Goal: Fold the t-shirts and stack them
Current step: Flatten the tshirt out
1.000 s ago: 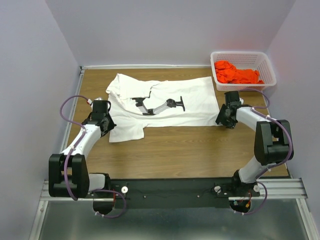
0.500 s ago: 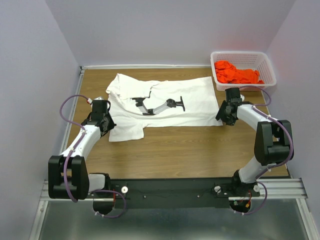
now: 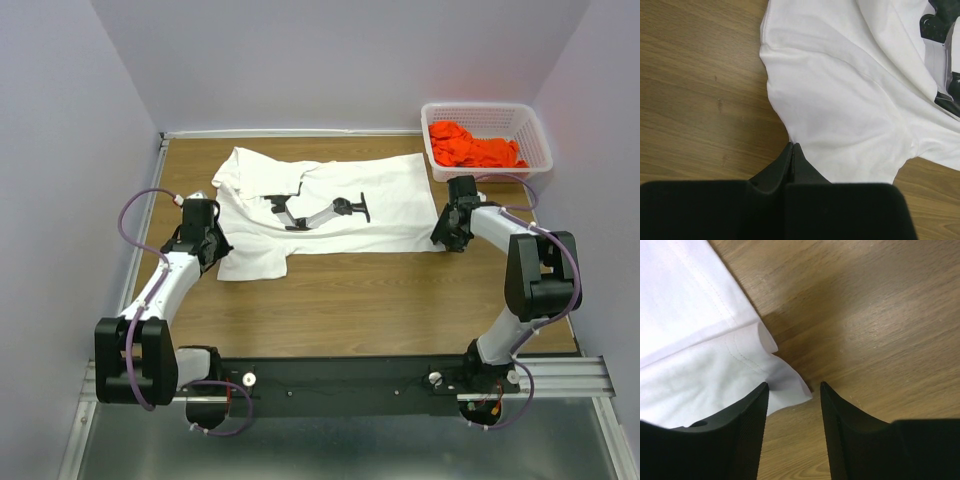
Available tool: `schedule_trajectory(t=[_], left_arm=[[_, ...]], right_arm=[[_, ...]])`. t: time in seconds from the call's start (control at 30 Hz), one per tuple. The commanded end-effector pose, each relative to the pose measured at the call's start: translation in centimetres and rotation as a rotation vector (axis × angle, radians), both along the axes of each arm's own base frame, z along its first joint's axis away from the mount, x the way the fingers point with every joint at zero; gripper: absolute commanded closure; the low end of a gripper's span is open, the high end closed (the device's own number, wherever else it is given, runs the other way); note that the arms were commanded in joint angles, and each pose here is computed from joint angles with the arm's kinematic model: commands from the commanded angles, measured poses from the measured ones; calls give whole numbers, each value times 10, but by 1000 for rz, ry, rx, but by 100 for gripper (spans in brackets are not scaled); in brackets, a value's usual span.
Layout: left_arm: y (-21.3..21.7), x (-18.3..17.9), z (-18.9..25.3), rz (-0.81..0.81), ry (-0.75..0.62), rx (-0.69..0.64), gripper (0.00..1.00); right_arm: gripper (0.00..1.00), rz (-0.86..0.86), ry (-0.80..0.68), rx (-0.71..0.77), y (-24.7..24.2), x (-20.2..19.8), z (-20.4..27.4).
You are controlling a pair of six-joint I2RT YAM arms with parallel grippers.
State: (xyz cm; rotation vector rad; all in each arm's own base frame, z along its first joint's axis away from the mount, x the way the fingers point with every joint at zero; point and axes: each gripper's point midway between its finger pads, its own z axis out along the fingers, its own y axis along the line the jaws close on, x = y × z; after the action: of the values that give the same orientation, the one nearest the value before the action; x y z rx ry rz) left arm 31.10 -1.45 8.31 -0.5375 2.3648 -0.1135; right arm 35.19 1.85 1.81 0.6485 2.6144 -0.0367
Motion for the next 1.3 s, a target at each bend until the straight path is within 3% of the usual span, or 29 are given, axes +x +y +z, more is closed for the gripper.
schedule_trajectory(t=[0.0, 0.73, 1.1, 1.27], left_arm=[[-4, 3, 11, -21, -43, -13, 100], [-1, 6, 31, -22, -101, 2, 100], [-1, 8, 34, -22, -107, 2, 100], [-1, 8, 41, -17, -117, -2, 100]], right_arm=[[49, -30, 141, 10, 1, -32, -30], [55, -25, 287, -56, 8, -64, -40], [97, -43, 301, -93, 0, -70, -45], [99, -36, 252, -104, -1, -57, -31]])
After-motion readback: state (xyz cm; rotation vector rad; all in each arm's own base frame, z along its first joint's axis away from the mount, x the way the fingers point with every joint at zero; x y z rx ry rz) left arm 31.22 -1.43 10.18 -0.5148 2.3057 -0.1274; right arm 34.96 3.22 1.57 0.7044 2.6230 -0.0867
